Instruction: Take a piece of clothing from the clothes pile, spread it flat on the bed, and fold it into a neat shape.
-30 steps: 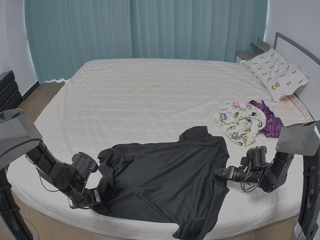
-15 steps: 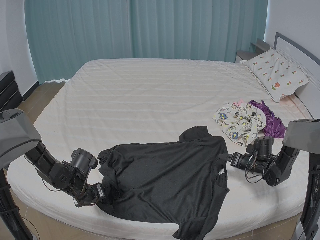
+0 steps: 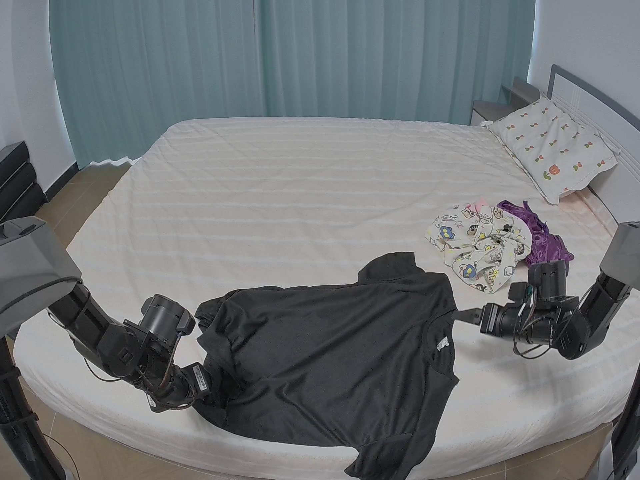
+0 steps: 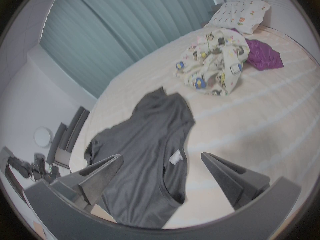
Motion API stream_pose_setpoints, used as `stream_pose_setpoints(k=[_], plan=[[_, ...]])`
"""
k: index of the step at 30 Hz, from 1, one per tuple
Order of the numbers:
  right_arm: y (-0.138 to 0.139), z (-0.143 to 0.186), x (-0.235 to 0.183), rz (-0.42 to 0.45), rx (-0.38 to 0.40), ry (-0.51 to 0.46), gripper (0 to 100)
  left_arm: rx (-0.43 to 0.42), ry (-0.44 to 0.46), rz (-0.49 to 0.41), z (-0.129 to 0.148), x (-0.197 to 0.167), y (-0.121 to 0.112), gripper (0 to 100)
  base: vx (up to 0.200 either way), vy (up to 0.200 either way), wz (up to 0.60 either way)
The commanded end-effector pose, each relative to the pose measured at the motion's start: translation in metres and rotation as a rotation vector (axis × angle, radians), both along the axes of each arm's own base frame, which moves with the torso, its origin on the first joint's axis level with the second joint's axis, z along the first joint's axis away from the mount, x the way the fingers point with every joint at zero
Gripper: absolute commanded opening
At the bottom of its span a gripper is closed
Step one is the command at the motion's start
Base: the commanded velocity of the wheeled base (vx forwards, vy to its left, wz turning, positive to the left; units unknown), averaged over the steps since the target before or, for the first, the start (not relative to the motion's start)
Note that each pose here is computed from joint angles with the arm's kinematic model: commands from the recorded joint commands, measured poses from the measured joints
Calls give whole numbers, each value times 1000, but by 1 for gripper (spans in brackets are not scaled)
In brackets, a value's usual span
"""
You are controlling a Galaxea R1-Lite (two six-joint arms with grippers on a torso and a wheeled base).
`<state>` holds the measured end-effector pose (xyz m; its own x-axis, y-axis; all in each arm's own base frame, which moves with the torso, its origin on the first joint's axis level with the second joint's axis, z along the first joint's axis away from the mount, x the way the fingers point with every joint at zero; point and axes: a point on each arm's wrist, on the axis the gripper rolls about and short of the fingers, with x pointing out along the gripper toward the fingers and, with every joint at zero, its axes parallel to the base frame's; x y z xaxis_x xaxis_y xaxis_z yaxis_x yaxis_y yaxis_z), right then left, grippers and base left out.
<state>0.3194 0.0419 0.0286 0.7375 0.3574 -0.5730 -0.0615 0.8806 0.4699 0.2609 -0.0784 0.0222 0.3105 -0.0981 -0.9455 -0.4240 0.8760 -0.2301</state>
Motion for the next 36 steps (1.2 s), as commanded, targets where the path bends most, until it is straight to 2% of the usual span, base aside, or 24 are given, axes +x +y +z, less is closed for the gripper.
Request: stream_pose_setpoints(k=[1, 6, 8, 16, 17, 24, 30, 36], plan=[[11, -39, -23, 81, -57, 148, 100, 0, 7, 2, 0, -2, 1, 0, 0, 0, 0], [28, -67, -38, 136, -78, 247, 100, 2, 22, -2, -1, -10, 3, 0, 0, 0, 0], [33, -75, -40, 132, -111, 265, 100, 0, 24, -3, 0, -13, 3, 0, 0, 0, 0], [41, -82, -36, 126, -138, 253, 100, -8, 28, -8, 1, -15, 4, 0, 0, 0, 0], [43, -84, -35, 128, -140, 253, 0, -8, 28, -8, 0, -15, 4, 0, 0, 0, 0], [35, -81, -36, 97, -155, 251, 0, -6, 44, -13, -3, -16, 4, 0, 0, 0, 0], [2, -69, -30, 44, -187, 212, 0, 12, 81, -30, -7, -25, 5, 0, 0, 0, 0], [-30, -57, -28, 52, -246, 180, 0, 47, 123, -76, -15, -33, 7, 0, 0, 0, 0]])
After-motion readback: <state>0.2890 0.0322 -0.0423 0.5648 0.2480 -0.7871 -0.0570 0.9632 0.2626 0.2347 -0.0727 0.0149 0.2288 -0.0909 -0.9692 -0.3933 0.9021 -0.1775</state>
